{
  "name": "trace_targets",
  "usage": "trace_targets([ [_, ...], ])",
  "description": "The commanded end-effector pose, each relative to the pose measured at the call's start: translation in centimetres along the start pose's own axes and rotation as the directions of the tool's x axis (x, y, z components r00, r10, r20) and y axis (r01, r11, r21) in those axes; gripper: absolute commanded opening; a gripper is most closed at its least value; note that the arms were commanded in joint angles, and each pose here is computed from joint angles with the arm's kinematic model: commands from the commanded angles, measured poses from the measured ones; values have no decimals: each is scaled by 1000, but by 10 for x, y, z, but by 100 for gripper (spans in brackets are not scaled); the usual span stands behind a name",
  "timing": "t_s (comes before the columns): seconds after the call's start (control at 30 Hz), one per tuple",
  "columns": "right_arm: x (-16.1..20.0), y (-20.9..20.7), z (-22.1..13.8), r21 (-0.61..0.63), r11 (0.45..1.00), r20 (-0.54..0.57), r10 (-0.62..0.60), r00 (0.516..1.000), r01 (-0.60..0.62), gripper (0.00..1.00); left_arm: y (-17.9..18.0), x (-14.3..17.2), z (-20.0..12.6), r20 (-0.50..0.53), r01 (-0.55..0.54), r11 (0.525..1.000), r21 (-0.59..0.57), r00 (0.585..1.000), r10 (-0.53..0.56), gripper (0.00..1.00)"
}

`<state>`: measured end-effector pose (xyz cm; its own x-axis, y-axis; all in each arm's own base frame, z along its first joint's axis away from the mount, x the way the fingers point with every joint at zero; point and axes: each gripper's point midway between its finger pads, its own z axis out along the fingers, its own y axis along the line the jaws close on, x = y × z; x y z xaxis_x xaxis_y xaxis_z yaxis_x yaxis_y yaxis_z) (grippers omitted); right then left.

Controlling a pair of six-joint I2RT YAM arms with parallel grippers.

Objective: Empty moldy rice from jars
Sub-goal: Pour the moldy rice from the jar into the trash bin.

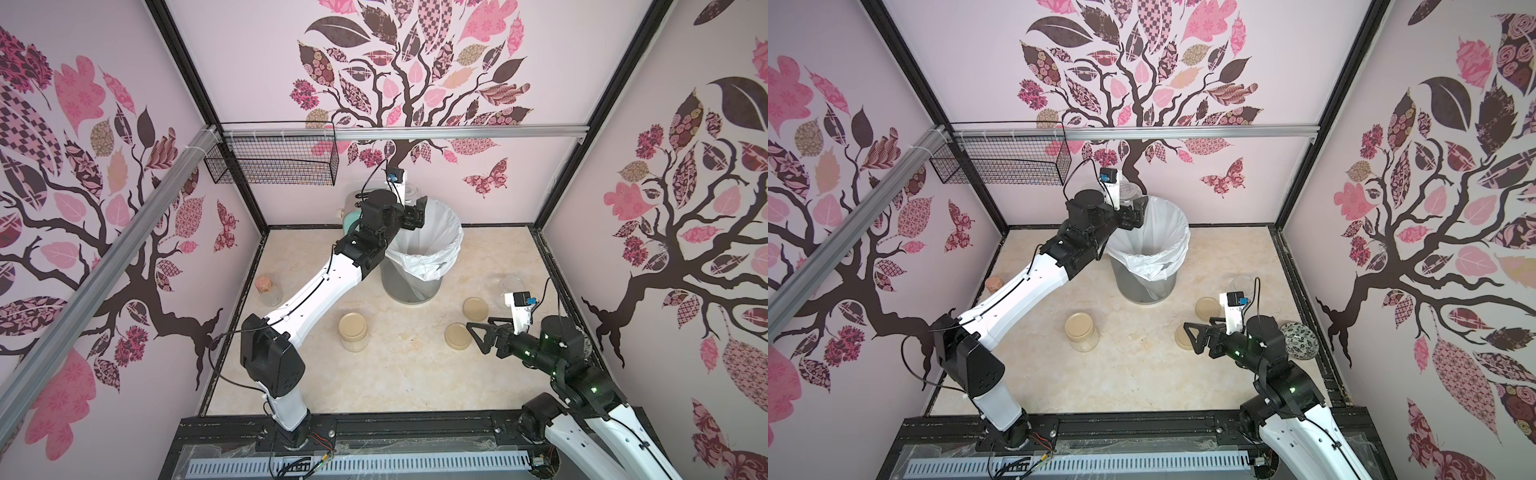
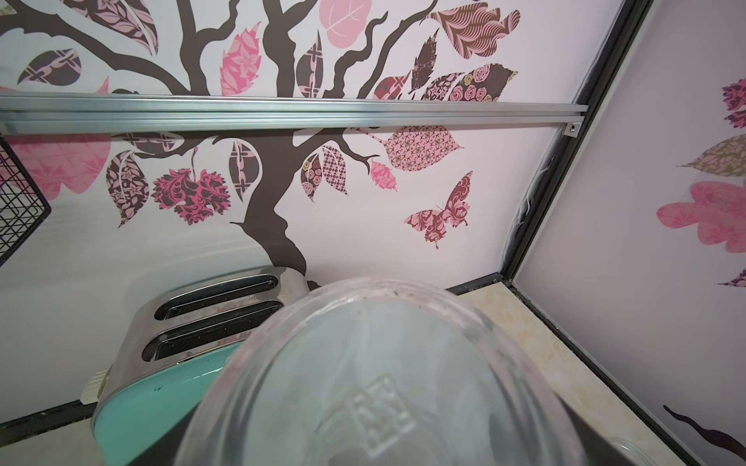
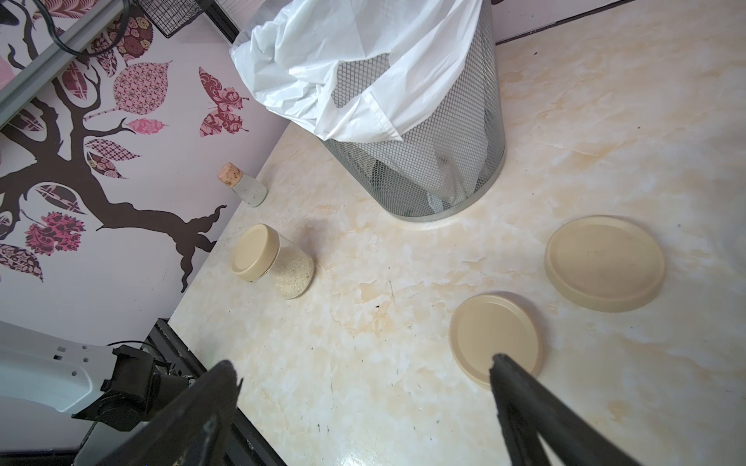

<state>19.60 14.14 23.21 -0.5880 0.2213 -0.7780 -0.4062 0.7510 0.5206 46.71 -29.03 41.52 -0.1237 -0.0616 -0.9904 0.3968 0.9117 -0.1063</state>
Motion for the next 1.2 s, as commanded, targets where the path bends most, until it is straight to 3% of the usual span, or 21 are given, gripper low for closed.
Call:
trace_targets([
  [0.0,-11,4,-7,1,1000,33,-11,999,11,99,-23,-41,-18,136,-52,998,26,990,48,66],
  [0.1,-10,8,-6,-25,1000,41,-4,999,5,99,-1,-26,2,68,-1,1000,-6,998,1,65],
  [0.17,-9,9,-7,-31,1000,34,-1,999,2,99,-4,-25,2,55,10,1000,12,998,-11,64],
  [0.3,-11,7,-11,-13,1000,48,-9,999,10,99,-46,-32,-16,109,-222,975,-7,969,221,65],
  [0.47,-10,8,-11,-22,1000,45,-6,999,7,99,-39,-29,-12,104,-324,943,-71,938,330,66],
  [0.6,-9,7,-12,-16,1000,44,-6,999,7,99,-34,-44,-20,189,-339,932,-131,914,359,65],
  [0.77,-8,8,-12,-21,1000,41,2,999,-1,99,-31,-48,-15,216,-414,885,-214,863,457,64],
  [0.87,-8,7,-13,-14,1000,43,4,999,-3,99,-42,-52,-27,285,-444,868,-222,822,493,62],
  [1.03,-8,6,-13,-11,1000,39,4,999,-3,99,-41,-53,-25,297,-517,792,-323,740,604,62],
  [1.17,-7,6,-13,-11,1000,34,7,999,-6,99,-42,-66,-33,349,-492,802,-339,726,592,62],
])
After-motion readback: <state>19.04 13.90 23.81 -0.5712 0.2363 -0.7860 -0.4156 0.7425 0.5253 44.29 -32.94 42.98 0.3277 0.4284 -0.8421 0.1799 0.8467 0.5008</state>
